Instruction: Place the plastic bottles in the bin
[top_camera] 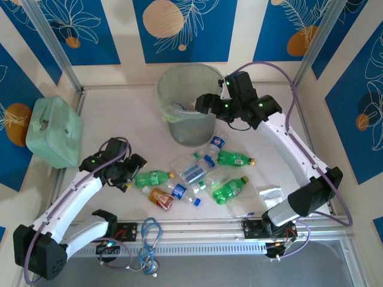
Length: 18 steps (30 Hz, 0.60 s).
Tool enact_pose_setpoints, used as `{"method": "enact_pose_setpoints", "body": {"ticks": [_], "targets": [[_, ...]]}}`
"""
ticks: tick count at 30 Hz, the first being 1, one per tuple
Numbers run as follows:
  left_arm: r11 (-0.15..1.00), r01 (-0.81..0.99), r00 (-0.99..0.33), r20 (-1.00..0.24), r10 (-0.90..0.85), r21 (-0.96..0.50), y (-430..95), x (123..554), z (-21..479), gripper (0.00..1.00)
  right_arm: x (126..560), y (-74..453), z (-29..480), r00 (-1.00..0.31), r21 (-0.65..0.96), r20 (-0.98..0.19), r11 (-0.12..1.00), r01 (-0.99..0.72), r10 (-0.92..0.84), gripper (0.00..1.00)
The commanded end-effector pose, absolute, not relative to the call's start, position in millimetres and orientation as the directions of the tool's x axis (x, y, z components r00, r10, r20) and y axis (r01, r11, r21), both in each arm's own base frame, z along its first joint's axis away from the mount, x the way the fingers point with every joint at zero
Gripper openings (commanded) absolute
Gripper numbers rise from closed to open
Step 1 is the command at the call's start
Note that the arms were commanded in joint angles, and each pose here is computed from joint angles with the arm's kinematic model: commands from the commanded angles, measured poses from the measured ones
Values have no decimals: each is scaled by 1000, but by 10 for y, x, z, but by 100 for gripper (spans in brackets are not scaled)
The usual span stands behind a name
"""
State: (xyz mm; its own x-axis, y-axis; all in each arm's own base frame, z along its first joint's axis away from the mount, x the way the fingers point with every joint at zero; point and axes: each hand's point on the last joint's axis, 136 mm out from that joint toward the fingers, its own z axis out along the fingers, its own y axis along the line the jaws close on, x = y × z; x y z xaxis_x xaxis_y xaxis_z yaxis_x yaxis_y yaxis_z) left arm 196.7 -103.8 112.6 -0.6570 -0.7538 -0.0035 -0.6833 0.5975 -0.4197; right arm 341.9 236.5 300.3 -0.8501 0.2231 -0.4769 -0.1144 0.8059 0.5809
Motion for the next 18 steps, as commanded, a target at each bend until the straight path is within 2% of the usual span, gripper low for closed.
{"method": "enact_pose_setpoints", "body": {"ticks": [1, 8, 18], "targets": [[555, -745, -613, 51, -789, -369, -1047, 1853, 994, 90, 3344, 2302, 3137, -826, 599, -504, 792, -121, 255, 82], [533, -777, -584, 68, -809, -334, -1088, 1822, 881, 91, 3266, 2238, 3007, -836, 592, -483, 801, -93, 260, 84], [487, -793, -546, 73, -835, -367, -1177, 1957, 716, 93, 3243, 2203, 2942, -843, 593, -467, 802, -74, 268, 85]]}}
